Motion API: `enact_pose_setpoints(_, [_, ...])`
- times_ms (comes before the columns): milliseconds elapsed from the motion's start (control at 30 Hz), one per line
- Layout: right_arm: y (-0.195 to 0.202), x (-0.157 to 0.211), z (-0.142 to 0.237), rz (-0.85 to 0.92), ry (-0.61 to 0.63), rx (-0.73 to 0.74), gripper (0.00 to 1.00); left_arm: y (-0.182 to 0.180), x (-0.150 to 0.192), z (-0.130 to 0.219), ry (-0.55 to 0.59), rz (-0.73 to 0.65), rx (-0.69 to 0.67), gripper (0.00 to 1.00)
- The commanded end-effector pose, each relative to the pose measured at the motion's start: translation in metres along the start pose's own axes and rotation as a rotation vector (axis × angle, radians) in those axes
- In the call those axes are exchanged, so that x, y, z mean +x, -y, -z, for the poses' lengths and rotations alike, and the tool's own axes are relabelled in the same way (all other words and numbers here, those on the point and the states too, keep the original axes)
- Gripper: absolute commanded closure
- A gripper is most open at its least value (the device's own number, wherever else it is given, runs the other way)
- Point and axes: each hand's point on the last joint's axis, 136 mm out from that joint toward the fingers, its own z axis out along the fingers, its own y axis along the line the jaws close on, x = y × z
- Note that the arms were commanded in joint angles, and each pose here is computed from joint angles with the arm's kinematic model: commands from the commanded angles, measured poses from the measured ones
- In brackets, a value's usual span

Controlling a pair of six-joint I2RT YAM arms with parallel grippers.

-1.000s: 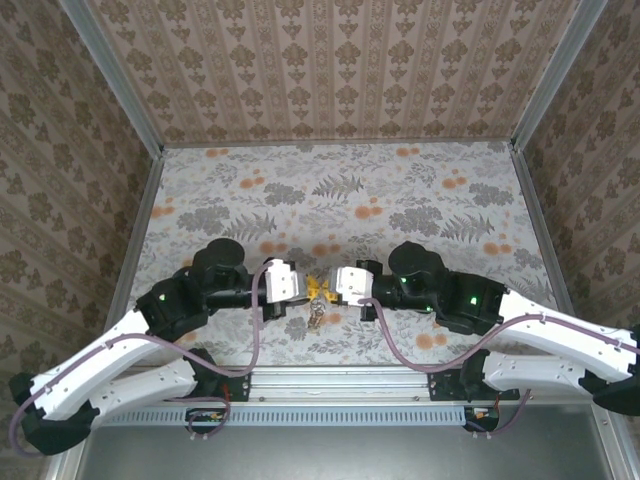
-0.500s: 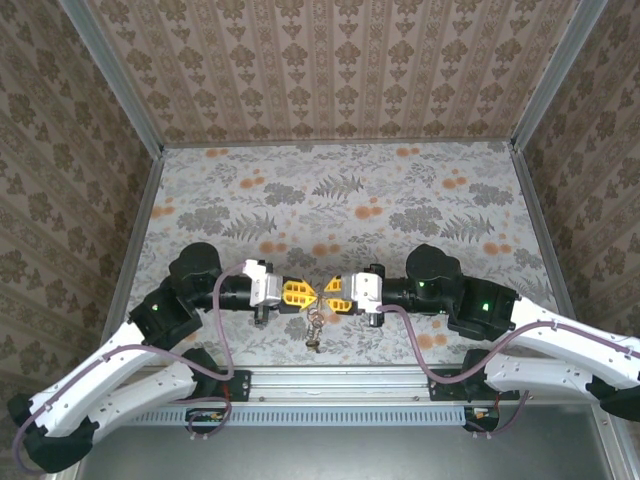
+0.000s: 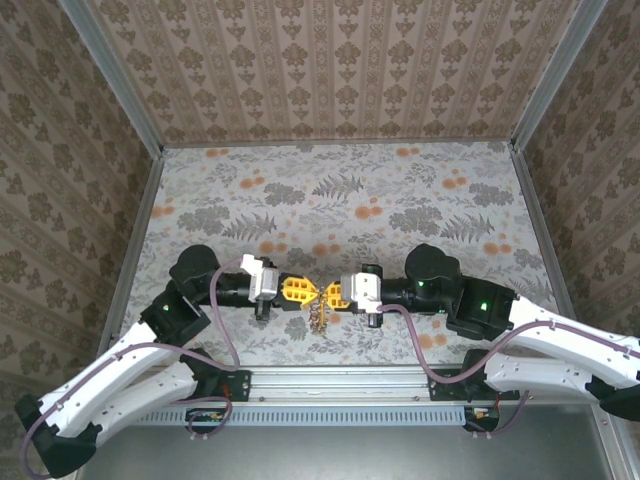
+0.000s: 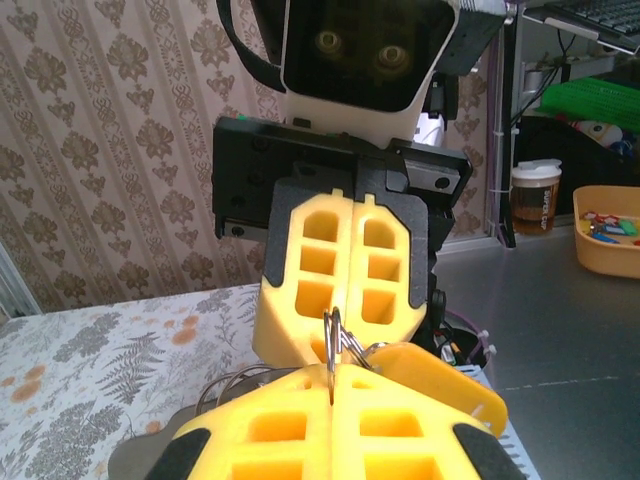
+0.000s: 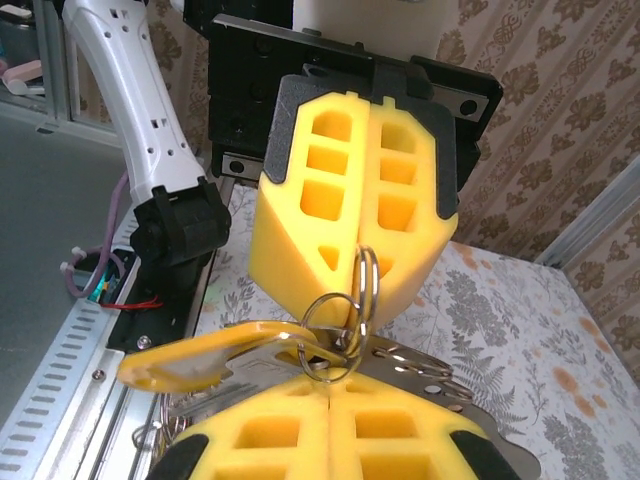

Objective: Put the keys on the keyring

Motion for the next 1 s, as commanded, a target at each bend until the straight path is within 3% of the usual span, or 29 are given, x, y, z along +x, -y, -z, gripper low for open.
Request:
enact_pose_setpoints(0, [0.002, 0.007, -0.006, -0.026, -0.016, 0.004, 1.00, 0.007, -0.028, 0.006, 0.096, -0.062, 0.027, 1.00])
enact_pose_setpoints(233, [0.007, 0.012, -0.003, -0.047, -0.040, 0.039, 0.98, 0.007, -0.029, 0.008, 0.092, -0.069, 0.016, 1.00])
enact_pose_setpoints(367, [0.011, 0.000, 0.012, -0.066, 0.020, 0.081, 0.68, 0.007, -0.027, 0.008, 0.083, -0.068, 0.013, 1.00])
enact_pose_setpoints(500, [0.009, -0.017, 0.028, -0.081, 0.106, 0.075, 0.56, 0.005, -0.024, 0.007, 0.069, -0.062, 0.009, 1.00])
enact_pose_setpoints(700, [0.010, -0.035, 0.029, -0.113, 0.177, 0.036, 0.54, 0.004, -0.023, 0.007, 0.065, -0.058, 0.010, 1.00])
enact_pose_setpoints(967, [0.009, -0.046, 0.020, -0.133, 0.208, -0.025, 0.60, 0.005, -0.020, 0.006, 0.057, -0.057, 0.011, 1.00])
